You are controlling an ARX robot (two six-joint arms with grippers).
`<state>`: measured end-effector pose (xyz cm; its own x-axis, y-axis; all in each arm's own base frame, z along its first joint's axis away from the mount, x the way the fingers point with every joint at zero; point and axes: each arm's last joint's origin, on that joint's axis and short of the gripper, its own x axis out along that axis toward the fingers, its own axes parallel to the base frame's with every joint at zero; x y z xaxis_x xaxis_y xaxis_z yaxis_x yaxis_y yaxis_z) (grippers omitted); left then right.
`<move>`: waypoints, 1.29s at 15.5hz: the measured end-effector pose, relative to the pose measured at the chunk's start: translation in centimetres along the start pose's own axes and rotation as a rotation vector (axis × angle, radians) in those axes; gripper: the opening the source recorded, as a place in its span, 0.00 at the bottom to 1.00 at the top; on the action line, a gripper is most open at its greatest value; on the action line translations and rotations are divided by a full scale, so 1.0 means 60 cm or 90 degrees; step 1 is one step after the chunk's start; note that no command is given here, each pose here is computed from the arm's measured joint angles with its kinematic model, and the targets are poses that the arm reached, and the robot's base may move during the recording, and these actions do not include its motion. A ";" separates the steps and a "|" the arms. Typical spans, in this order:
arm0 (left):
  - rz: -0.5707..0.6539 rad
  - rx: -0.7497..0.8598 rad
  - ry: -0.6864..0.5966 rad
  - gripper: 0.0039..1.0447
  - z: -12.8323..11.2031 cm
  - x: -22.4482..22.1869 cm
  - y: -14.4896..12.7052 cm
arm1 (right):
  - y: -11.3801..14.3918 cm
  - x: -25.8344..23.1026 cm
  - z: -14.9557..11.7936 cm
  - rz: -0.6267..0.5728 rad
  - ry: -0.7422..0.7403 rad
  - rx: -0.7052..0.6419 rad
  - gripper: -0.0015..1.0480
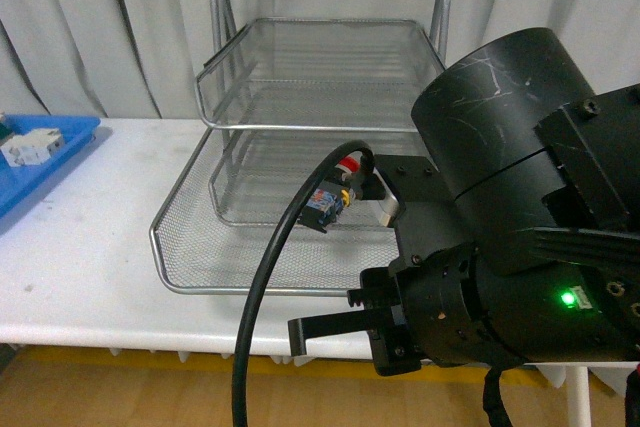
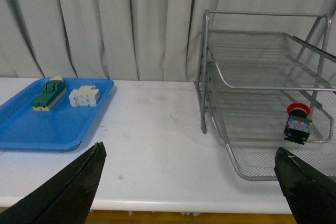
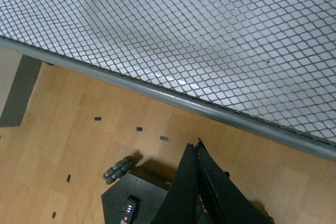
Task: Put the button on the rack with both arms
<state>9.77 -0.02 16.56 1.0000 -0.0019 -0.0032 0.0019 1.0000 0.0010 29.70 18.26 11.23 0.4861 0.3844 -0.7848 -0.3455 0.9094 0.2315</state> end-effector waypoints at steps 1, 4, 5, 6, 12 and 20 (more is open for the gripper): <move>0.000 0.000 0.000 0.94 0.000 0.000 0.000 | 0.002 0.006 0.001 -0.004 0.002 0.000 0.02; 0.000 0.000 0.000 0.94 0.000 0.000 0.000 | 0.005 0.018 0.017 -0.017 -0.006 0.003 0.02; 0.000 0.000 0.000 0.94 0.000 0.000 0.000 | 0.006 0.017 0.023 -0.016 -0.007 0.004 0.02; 0.000 0.000 0.000 0.94 0.000 0.000 0.000 | 0.008 0.017 0.028 -0.018 -0.005 0.004 0.02; 0.000 0.000 0.000 0.94 0.000 0.000 0.000 | -0.002 0.047 0.036 -0.029 0.016 0.007 0.02; 0.000 0.000 0.000 0.94 0.000 0.000 0.000 | -0.042 0.044 0.125 -0.072 -0.081 -0.003 0.02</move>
<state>9.77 -0.02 16.56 1.0000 -0.0011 -0.0032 0.0011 1.0000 0.0010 37.87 18.20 12.87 0.6196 0.2967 -0.7267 -0.2866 0.9474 0.1425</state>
